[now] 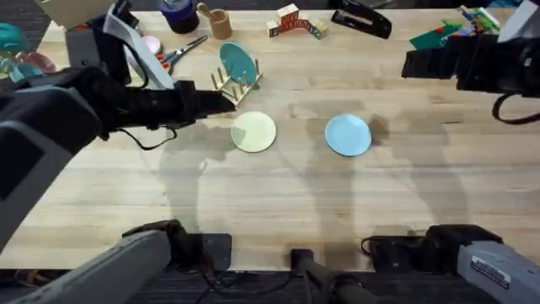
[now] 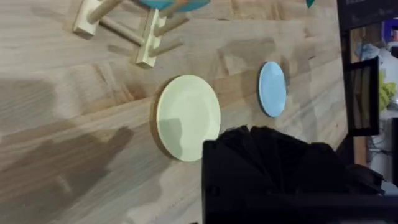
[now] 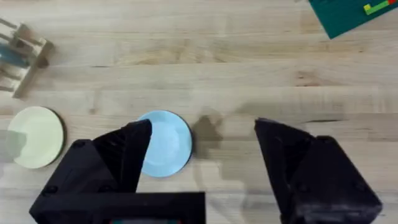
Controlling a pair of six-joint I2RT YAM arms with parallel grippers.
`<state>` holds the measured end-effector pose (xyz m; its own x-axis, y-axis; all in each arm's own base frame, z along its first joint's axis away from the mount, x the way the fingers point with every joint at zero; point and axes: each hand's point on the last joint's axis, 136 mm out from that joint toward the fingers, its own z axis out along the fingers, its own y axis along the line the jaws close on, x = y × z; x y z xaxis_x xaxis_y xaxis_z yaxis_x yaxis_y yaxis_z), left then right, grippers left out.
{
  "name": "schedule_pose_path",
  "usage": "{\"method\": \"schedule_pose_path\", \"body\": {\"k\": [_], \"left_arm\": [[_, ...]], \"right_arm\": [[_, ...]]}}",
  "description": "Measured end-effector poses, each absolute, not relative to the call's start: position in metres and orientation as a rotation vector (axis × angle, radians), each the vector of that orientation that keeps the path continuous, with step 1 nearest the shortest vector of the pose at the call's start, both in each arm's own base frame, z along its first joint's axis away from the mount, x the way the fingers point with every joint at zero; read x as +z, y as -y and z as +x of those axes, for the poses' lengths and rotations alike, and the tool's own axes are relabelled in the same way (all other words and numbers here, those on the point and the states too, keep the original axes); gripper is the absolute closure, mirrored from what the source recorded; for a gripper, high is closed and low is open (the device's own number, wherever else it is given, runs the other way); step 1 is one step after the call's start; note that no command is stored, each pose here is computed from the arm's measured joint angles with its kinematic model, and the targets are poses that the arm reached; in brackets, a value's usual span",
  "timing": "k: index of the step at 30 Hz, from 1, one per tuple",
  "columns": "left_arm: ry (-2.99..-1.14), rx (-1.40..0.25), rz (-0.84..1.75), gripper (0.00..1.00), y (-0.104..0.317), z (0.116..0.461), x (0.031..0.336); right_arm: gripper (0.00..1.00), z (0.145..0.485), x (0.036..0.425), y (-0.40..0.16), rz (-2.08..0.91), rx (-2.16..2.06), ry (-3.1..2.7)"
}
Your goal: Pick up the plates from the table one by one and place each into a slot on the dish rack.
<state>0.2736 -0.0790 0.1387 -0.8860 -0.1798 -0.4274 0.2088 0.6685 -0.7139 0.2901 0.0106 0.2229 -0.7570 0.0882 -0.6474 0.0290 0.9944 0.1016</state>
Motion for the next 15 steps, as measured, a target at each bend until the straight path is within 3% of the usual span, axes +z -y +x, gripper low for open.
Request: {"method": "schedule_pose_path", "body": {"k": [15], "left_arm": [[-2.555,-1.302,-0.019,0.959,0.086,0.267,0.071]], "right_arm": [[0.005,0.29,0.223,-0.011,0.081,0.111,-2.429]]}}
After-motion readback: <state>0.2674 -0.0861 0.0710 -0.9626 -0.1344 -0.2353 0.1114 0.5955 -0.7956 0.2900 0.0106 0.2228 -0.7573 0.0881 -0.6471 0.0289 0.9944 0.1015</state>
